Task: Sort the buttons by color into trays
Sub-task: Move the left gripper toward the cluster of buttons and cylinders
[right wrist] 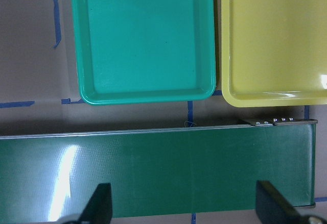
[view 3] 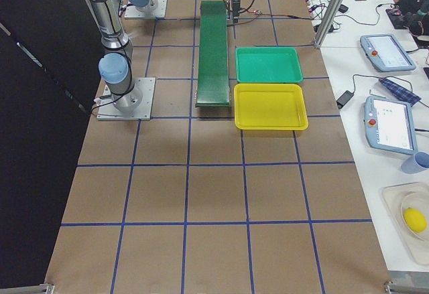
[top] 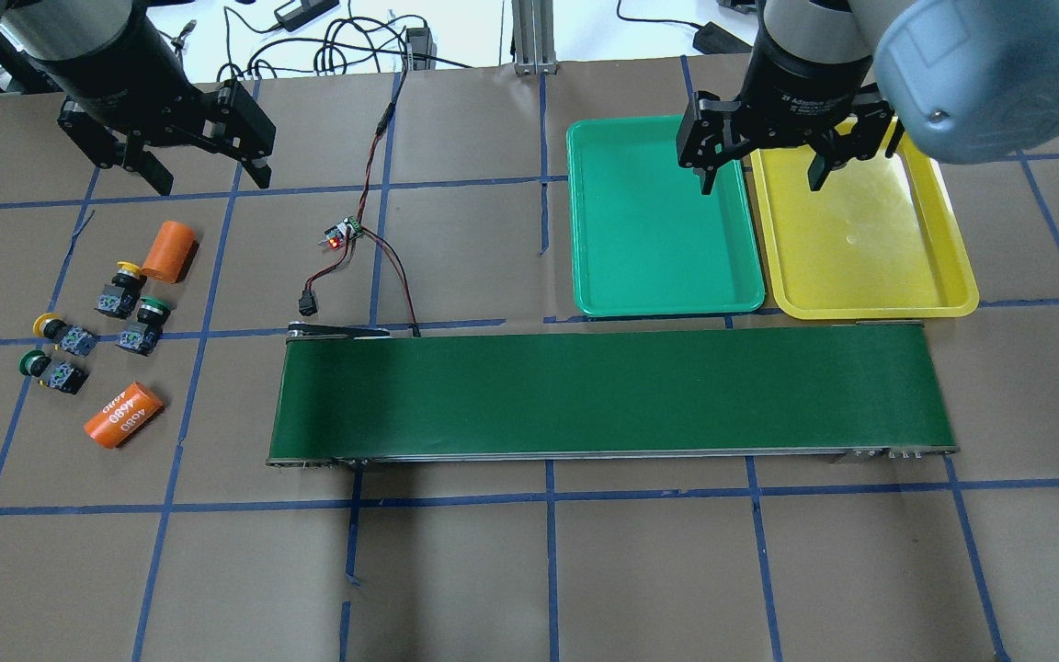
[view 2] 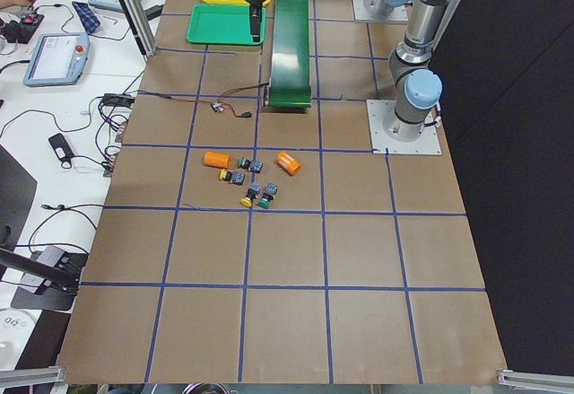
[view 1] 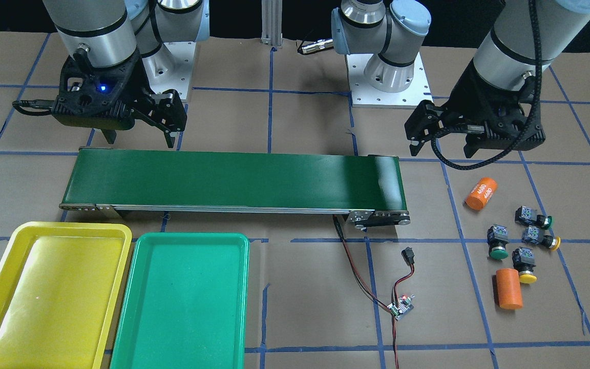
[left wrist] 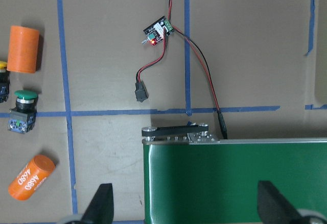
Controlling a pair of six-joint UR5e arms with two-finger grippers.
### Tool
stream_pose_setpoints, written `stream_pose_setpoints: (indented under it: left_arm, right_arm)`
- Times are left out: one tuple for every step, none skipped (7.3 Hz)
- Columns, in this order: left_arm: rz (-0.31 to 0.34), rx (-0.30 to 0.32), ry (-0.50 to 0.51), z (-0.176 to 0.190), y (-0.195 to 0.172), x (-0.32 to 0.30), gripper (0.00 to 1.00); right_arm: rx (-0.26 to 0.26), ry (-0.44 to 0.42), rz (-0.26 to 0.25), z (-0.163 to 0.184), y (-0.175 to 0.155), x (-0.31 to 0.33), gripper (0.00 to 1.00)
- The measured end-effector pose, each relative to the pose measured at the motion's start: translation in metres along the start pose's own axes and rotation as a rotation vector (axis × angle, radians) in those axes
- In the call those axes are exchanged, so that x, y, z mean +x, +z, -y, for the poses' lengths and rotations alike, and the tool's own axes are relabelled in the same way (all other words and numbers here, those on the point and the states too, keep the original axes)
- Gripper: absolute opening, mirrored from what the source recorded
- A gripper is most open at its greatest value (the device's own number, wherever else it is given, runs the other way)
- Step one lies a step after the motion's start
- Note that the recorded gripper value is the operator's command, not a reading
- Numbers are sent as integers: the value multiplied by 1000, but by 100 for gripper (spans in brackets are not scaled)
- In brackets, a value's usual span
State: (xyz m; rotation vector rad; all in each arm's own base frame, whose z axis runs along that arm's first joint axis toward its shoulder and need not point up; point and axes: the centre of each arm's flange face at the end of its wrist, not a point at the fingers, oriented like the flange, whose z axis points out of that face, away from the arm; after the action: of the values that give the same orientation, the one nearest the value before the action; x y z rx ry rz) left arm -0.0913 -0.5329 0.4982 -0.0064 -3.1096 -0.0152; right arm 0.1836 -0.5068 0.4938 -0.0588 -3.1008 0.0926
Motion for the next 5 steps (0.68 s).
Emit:
stream_pose_setpoints:
  left_arm:
    - [17, -14, 14, -5, 1, 6, 100]
    - [50, -11, 45, -17, -5, 18, 100]
    - [65, -7, 71, -32, -14, 29, 100]
    - [73, -8, 88, -45, -18, 35, 100]
    - [79, 3, 91, -49, -17, 37, 100]
  right_arm:
    - [0, 0, 0, 0, 0, 0, 100]
    - [0, 0, 0, 0, 0, 0, 100]
    - [0, 0, 0, 0, 0, 0, 100]
    - [0, 0, 0, 0, 0, 0, 100]
    - [0, 0, -1, 0, 0, 0, 100]
